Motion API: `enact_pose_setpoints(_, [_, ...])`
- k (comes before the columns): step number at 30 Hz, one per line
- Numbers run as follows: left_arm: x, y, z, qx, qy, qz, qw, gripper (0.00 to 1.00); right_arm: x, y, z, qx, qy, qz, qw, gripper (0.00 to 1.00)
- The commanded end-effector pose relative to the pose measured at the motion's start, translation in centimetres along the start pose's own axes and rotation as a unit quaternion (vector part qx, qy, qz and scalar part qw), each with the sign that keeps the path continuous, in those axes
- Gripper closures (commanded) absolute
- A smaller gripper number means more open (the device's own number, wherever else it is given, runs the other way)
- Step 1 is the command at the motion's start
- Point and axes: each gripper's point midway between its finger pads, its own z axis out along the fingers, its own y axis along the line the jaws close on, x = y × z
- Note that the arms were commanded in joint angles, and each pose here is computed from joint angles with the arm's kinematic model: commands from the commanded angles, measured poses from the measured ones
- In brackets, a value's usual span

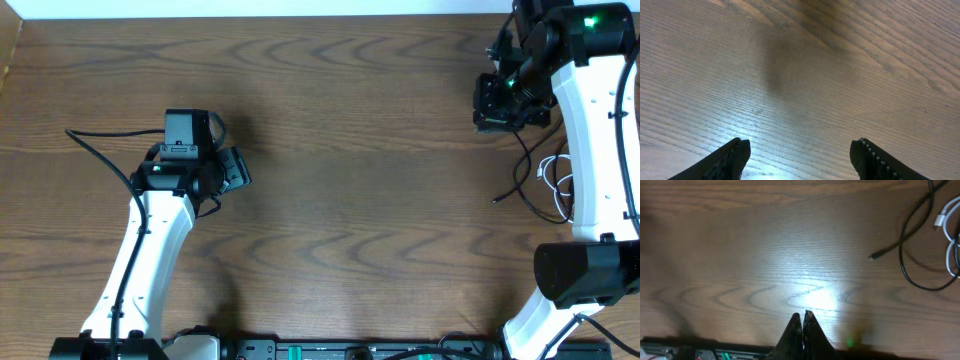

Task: Untangle cables

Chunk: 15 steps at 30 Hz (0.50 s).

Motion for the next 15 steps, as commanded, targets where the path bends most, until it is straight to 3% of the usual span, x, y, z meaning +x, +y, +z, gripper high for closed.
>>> enact_pose_setpoints(1, [-0.7, -0.1, -0.4, -0.001, -0.009, 0.002, 1.000, 0.30, -0.1, -0.8, 0.3, 0.022, 0.001, 0.028, 0.999, 0.99])
enact_pose_setpoints(15, [-0.7, -0.1, -0.4, -0.001, -0.008, 0.001, 1.000, 0.30, -0.7, -3.5, -0.1, 0.099, -0.025, 0.086, 0.991, 0.99])
